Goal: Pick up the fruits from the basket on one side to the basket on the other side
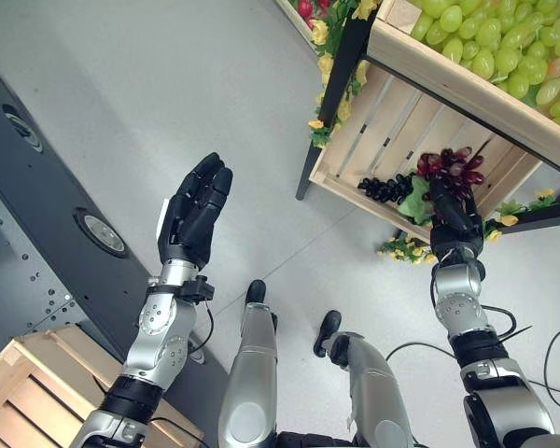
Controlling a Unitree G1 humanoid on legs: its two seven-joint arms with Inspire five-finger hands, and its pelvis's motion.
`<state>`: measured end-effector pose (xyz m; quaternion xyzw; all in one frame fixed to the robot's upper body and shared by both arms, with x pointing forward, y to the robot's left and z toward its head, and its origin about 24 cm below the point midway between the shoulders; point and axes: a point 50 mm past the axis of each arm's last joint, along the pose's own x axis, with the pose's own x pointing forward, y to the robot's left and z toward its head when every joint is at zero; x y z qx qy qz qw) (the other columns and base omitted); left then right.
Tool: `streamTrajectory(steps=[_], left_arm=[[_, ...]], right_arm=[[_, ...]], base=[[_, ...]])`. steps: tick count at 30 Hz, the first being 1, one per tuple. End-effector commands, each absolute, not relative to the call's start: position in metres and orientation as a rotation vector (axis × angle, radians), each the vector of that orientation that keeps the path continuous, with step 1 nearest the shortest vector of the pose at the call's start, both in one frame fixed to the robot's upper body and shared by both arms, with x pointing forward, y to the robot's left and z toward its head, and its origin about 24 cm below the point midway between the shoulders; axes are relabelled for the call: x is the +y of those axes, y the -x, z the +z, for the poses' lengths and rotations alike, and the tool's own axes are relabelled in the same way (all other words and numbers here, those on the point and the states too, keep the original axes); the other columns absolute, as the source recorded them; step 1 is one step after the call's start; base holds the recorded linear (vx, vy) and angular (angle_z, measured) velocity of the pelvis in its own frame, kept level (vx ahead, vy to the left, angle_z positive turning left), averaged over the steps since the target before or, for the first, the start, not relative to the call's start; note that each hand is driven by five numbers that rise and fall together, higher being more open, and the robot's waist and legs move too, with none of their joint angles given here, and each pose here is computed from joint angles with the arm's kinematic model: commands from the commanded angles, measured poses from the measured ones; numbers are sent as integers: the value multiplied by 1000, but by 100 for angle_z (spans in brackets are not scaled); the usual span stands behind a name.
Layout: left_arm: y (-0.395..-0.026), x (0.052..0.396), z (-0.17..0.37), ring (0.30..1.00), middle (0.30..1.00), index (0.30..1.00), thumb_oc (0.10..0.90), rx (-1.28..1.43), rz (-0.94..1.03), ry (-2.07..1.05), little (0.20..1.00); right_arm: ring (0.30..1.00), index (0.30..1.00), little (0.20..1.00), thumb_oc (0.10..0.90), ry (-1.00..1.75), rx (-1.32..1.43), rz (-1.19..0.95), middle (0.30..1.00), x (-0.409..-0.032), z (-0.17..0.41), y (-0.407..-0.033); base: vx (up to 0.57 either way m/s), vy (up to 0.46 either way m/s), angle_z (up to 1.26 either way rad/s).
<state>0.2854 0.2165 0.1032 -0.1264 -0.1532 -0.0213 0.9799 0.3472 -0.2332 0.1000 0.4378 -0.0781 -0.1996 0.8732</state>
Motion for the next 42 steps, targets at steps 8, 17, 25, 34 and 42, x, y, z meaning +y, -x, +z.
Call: streamTrajectory(steps=[8,17,25,34,42], left_arm=[[-287,199,157,900,900,900,800,-568,-186,243,900],[-290,194,164,900,900,900,800,-600,-195,267,900],[-280,196,161,900,900,900,800,-630,-186,267,900],[-257,199,124,900,900,900,800,-511,-266,275,900],[-244,193,100,900,900,900,800,-368,-333,277,900]], right_arm=[[900,900,900,800,-900,-633,-371,900,-263,209,-340],[900,900,900,800,-847,-717,-302,900,-261,230,-340],[900,900,900,800,-739,-546,7,900,-218,189,-340],[900,900,900,800,-779,-354,371,900,-175,108,-288],[900,900,900,800,-784,-270,641,900,-152,84,-252]], base=[[-21,6,3],[-49,39,1],[9,56,-2],[236,170,26],[109,244,40]])
